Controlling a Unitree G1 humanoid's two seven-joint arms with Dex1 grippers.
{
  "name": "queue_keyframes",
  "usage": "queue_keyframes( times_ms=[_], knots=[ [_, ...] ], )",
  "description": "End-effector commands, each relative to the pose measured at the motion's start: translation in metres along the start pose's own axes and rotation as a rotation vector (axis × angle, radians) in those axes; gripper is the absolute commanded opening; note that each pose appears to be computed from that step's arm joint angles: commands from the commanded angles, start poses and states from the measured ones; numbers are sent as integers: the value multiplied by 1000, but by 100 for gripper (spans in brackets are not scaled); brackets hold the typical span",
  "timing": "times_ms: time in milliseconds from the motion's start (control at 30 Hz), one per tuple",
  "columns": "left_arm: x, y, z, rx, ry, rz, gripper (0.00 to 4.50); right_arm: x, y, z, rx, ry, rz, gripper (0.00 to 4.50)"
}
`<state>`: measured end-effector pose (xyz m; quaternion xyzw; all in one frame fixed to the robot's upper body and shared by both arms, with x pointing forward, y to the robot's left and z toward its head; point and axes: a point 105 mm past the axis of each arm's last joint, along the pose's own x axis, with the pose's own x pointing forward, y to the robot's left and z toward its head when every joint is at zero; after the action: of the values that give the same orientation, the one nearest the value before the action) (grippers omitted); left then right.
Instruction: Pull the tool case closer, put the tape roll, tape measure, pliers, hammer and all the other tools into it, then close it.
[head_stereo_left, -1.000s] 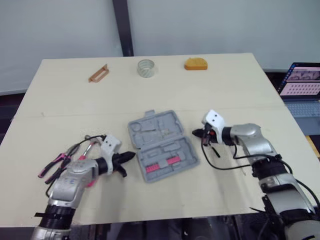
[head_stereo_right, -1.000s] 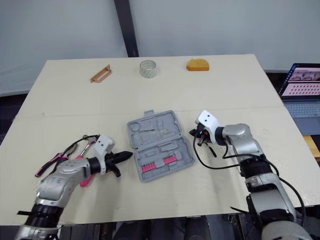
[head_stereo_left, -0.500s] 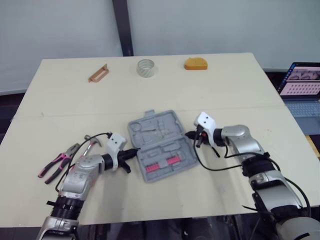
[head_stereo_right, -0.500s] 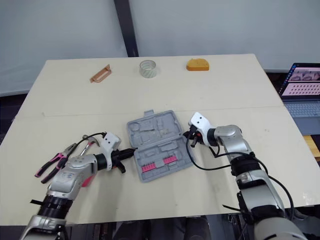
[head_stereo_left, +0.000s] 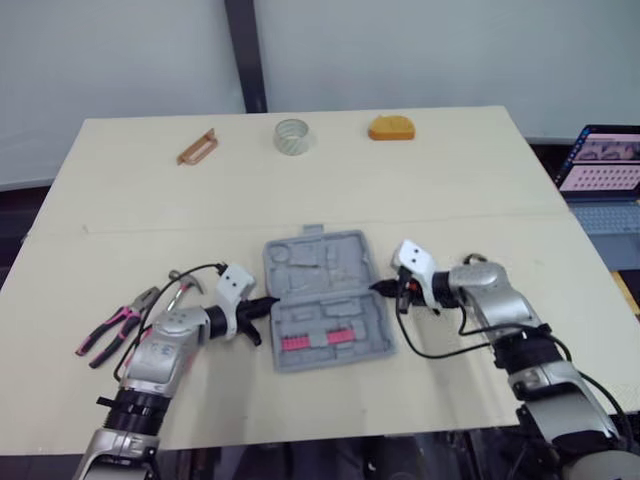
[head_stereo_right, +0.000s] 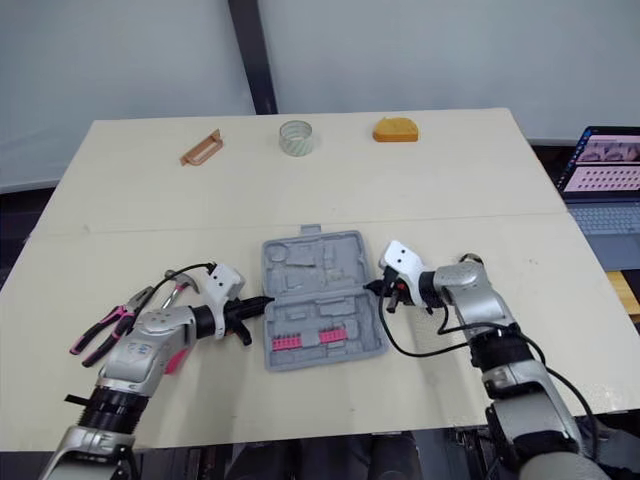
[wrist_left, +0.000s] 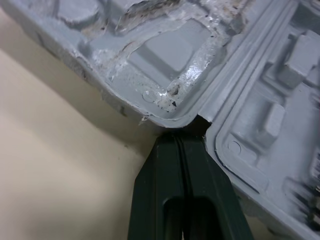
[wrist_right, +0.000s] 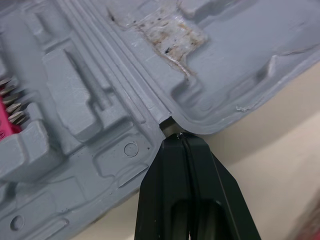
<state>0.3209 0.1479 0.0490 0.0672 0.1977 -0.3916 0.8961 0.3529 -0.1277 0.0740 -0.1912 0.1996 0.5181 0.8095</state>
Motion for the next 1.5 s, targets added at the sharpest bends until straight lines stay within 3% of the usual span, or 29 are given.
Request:
queue_keyframes(
  times_ms=[33,733,1500],
  knots=[
    [3,-22,-12,6,42,-85,0,4,20,14,-25,-54,88,5],
    [-39,-69,-47,-42,189,-202,0,-27,95,-13,106,-5,233,5],
    [-54,-89,-59,-77,248,-252,0,-29,116,-29,170,33,300,5]
  ],
)
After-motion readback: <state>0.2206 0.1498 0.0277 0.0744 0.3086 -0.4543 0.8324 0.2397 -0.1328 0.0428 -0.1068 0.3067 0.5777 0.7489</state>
